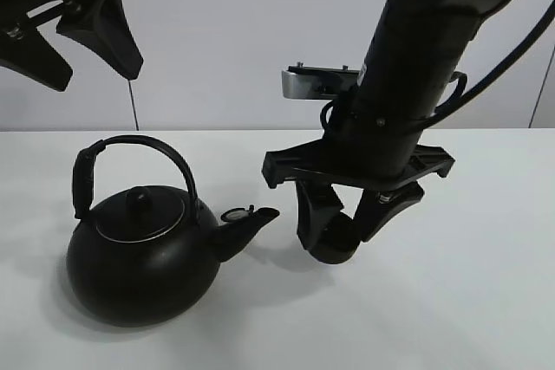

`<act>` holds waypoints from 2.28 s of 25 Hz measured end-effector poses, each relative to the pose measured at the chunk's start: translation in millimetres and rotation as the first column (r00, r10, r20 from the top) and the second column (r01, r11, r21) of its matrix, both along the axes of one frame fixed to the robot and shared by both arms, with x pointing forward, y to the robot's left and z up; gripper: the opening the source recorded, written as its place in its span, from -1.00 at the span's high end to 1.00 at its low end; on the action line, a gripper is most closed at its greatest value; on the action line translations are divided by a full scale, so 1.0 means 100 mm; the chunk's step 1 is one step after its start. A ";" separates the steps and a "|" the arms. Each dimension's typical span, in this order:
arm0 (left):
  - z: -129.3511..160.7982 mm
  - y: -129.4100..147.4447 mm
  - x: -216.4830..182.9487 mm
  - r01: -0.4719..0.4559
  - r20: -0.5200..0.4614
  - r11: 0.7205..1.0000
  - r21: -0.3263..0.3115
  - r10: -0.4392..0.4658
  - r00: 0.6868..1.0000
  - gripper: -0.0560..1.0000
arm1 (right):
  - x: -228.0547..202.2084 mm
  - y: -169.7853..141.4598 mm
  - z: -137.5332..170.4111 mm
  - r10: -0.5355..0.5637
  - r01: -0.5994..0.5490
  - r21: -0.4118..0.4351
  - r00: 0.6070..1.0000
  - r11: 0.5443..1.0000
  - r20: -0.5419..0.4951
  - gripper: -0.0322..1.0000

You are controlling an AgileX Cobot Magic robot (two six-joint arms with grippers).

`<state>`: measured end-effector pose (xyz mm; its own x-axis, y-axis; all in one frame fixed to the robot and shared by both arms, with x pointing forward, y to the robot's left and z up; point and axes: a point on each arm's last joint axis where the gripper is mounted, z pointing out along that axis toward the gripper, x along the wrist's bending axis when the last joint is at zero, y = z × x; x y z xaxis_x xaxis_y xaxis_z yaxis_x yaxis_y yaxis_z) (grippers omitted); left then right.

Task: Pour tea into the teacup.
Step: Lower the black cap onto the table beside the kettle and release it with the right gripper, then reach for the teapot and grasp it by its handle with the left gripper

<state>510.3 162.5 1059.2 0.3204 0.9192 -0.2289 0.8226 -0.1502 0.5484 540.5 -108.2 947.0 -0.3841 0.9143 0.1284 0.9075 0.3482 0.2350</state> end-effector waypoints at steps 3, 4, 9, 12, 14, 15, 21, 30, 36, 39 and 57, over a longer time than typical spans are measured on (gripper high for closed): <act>0.00 0.00 0.00 0.000 0.000 1.000 0.000 0.000 1.000 -0.06 | 0.01 0.00 0.00 -0.007 0.007 0.003 1.000 1.000 0.012 0.16; 0.00 0.00 0.00 0.000 0.000 1.000 0.000 0.000 1.000 -0.06 | 0.02 0.00 0.00 -0.005 0.005 0.002 1.000 1.000 0.018 0.16; 0.00 0.00 0.00 0.000 0.000 1.000 0.000 0.000 1.000 -0.06 | 0.04 0.01 -0.13 -0.008 0.008 -0.013 1.000 1.000 -0.002 0.16; 0.00 0.00 0.00 0.000 0.000 1.000 0.000 0.000 1.000 -0.06 | 0.05 0.03 -0.26 -0.016 0.016 -0.022 0.999 1.000 -0.037 0.16; 0.00 0.00 0.00 0.000 0.000 1.000 0.000 0.000 1.000 -0.06 | 0.06 0.03 -0.28 -0.018 0.017 -0.020 0.999 1.000 -0.035 0.16; 0.00 0.00 0.00 0.000 0.000 1.000 0.000 0.000 1.000 -0.06 | 0.06 0.03 -0.28 -0.019 0.019 -0.017 0.999 1.000 -0.030 0.16; 0.00 0.00 0.00 0.000 0.000 1.000 0.000 0.000 1.000 -0.06 | 0.07 0.04 -0.31 -0.022 0.021 -0.015 0.999 1.000 -0.028 0.16; 0.00 0.00 0.00 0.000 0.000 1.000 0.000 0.000 1.000 -0.06 | 0.08 0.05 -0.38 -0.023 0.022 -0.022 0.999 1.000 -0.039 0.16; 0.00 0.00 0.00 0.000 0.000 1.000 0.000 0.000 1.000 -0.06 | 0.08 0.05 -0.38 -0.024 0.023 -0.021 0.999 1.000 -0.040 0.09; 0.00 0.00 0.00 0.000 0.000 1.000 0.000 0.000 1.000 -0.06 | 0.08 0.05 -0.38 -0.025 0.024 -0.021 0.999 1.000 -0.042 -0.05; 0.00 0.00 0.00 0.000 0.000 1.000 0.000 0.000 1.000 -0.06 | -0.06 -0.04 0.25 -0.006 0.006 0.011 1.000 1.000 0.029 -0.10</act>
<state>510.3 162.5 1059.2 0.3204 0.9192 -0.2289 0.8226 -0.1502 0.5484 534.2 -112.7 972.0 -0.3826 0.9151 0.1271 0.9022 0.3404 0.2650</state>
